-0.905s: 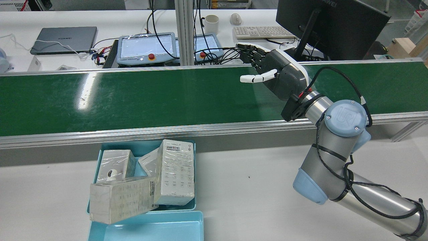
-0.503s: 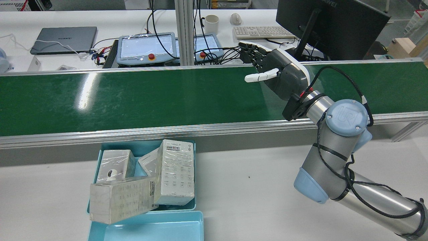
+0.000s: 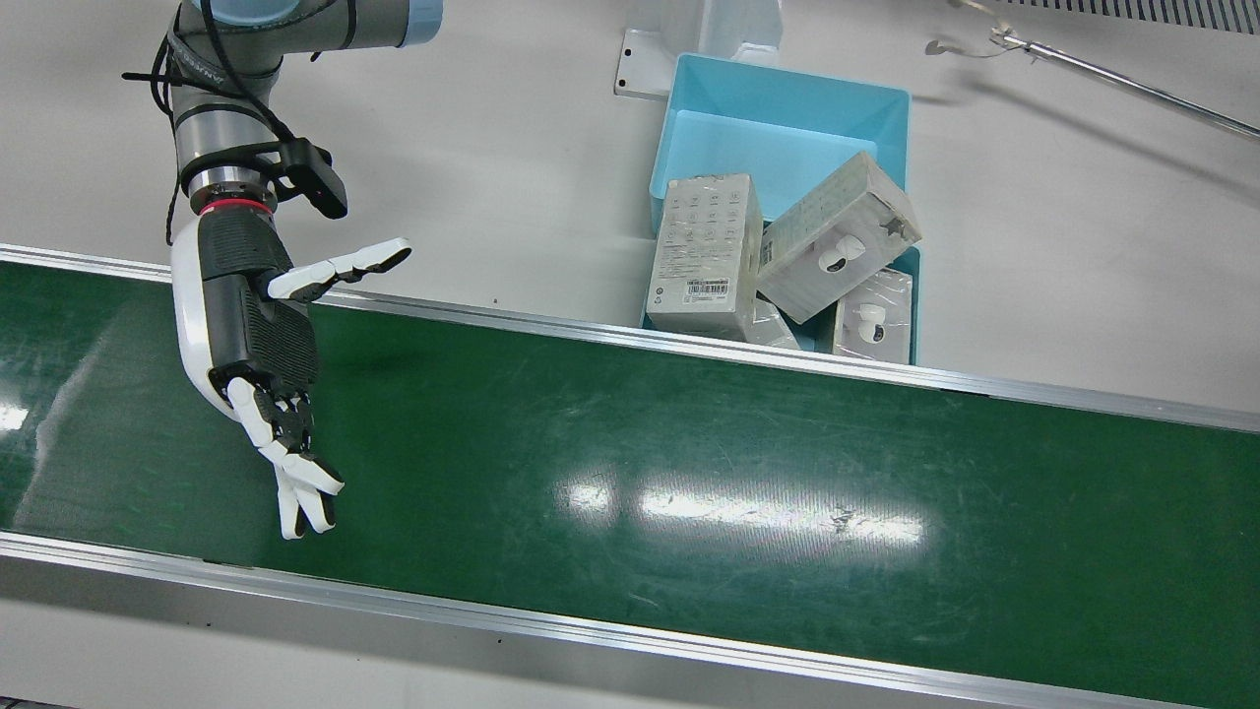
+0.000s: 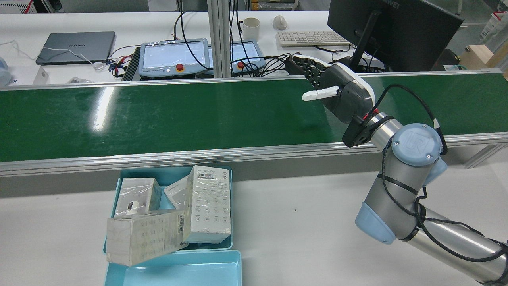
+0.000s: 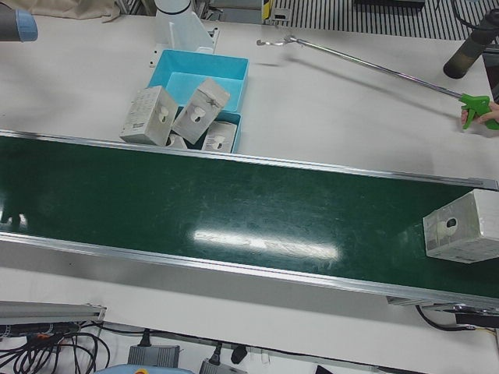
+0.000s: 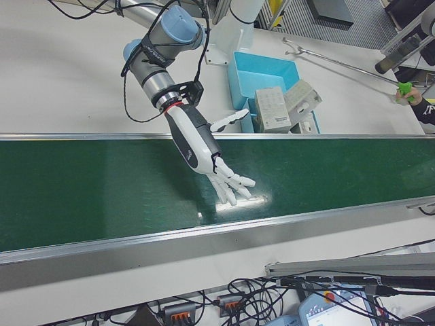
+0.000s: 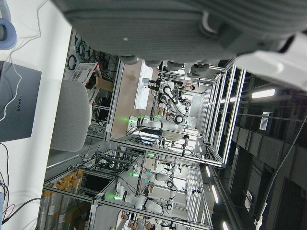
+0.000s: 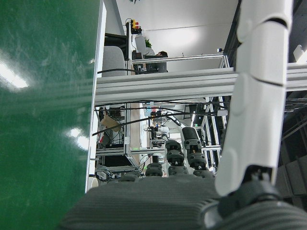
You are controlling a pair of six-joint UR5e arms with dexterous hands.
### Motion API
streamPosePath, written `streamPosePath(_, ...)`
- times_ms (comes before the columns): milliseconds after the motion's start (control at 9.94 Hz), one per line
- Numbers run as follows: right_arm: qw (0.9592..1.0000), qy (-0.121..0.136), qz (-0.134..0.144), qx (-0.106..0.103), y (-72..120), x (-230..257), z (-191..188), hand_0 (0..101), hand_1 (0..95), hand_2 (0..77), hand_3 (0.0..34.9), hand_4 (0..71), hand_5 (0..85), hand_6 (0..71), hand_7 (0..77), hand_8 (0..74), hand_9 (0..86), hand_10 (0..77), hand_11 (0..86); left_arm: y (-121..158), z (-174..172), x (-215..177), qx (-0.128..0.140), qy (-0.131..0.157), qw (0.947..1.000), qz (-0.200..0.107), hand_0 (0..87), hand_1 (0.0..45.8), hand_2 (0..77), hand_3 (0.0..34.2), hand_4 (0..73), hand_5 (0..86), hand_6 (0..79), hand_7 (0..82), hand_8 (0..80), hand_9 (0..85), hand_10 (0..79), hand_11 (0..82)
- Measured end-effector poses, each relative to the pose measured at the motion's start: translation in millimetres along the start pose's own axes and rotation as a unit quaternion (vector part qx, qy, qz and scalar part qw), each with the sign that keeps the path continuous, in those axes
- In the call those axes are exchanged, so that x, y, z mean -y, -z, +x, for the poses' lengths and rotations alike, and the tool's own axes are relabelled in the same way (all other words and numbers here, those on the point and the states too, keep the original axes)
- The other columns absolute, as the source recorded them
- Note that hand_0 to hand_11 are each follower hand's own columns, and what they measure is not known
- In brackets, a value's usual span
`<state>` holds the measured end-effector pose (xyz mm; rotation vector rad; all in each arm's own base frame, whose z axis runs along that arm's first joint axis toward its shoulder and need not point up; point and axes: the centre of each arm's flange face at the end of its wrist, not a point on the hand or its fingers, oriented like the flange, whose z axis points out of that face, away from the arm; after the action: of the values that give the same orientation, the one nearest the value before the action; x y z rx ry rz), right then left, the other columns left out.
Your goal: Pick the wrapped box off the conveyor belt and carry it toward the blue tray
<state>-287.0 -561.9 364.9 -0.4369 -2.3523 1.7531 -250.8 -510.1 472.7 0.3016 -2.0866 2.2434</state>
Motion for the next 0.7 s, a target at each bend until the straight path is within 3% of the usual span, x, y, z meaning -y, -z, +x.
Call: streamPosePath(704,1.0,-0.003,0.003,0.001,1.1,4.3,-1.2,47,12.5,5.5,0.0,8.7,18.0,2.2,2.2,1.1,2.7,0.0,1.1,0.0,0.0,0.0,0.0,0.0,1.0,0.0,0.0,0.0,0.5,0.0,0.0,1.1,0.5,0.5,0.5,0.0,0.5,0.5)
